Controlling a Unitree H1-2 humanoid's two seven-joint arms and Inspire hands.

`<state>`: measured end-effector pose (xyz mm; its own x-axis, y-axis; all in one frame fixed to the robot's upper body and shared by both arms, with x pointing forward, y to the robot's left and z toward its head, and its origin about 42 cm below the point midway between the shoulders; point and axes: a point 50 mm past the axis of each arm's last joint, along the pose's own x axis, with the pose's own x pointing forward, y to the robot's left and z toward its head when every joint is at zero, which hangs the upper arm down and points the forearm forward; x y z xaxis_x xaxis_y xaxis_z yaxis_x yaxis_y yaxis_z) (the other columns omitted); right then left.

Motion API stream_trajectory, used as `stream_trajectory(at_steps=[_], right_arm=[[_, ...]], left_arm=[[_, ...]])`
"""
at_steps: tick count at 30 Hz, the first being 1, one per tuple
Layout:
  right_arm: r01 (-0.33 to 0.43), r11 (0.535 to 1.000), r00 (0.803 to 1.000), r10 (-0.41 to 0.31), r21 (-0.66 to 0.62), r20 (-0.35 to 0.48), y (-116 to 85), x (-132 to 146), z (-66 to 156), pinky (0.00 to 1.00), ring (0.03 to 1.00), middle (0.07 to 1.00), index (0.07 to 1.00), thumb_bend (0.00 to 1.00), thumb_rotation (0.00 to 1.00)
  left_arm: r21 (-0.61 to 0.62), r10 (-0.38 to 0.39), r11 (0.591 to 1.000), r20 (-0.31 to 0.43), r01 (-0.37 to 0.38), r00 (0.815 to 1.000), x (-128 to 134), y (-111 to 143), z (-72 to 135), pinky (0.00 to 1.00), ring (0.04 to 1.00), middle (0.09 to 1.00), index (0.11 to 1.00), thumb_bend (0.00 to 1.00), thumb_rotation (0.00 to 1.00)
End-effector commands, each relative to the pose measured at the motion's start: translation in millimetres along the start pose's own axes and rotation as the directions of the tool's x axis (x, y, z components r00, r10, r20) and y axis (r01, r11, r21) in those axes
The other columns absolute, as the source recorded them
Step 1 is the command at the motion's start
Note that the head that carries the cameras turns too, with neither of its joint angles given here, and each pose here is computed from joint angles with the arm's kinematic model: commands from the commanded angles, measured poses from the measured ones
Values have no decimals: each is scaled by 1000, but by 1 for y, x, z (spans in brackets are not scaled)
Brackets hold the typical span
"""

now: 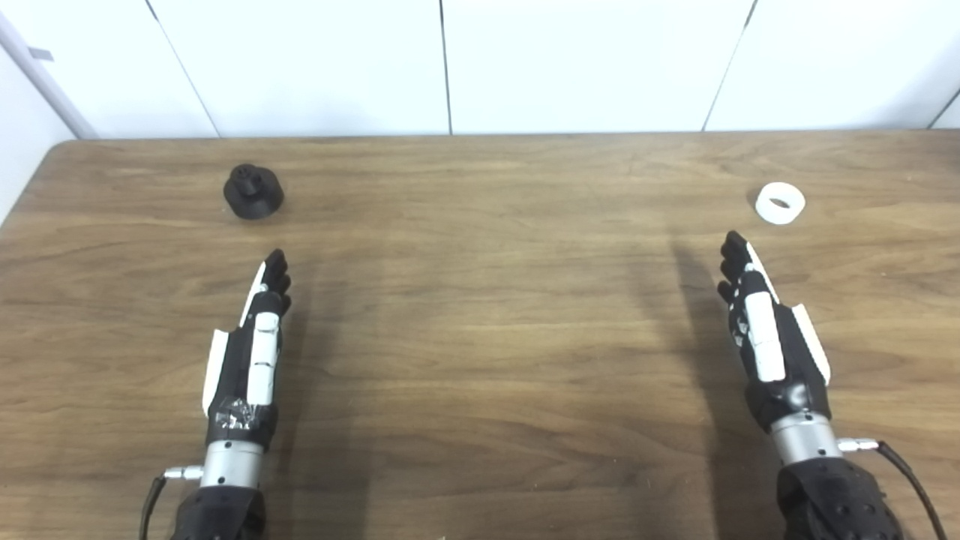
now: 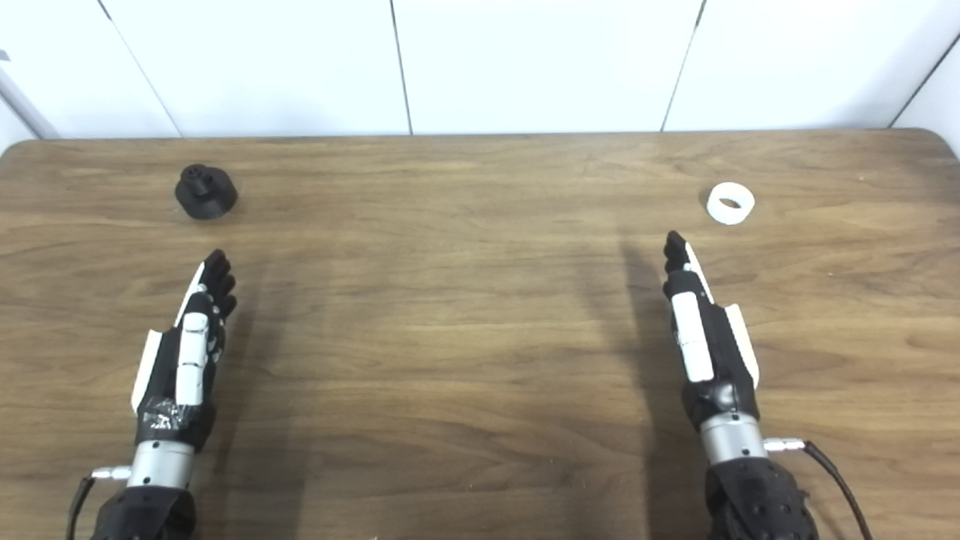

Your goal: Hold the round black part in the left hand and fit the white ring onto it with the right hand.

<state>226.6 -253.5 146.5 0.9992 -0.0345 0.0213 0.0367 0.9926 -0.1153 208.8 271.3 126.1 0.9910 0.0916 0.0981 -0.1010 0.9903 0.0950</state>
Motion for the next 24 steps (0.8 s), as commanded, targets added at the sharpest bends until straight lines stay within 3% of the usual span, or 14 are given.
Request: stream_trajectory(at_steps=[1,24], right_arm=[[2,1000,1000,-2,-17,10,-5,-17,-4,1000,1000,988,975,591,1000],[-12,1000,1000,12,-21,3,-10,-21,-12,1000,1000,993,988,525,1000]], left_arm=[[-2,6,1000,54,-5,999,-4,-2,7,1000,1000,1000,1000,439,1000],[27,5,1000,27,-6,1000,-10,-15,-1,1000,1000,1000,988,461,978]])
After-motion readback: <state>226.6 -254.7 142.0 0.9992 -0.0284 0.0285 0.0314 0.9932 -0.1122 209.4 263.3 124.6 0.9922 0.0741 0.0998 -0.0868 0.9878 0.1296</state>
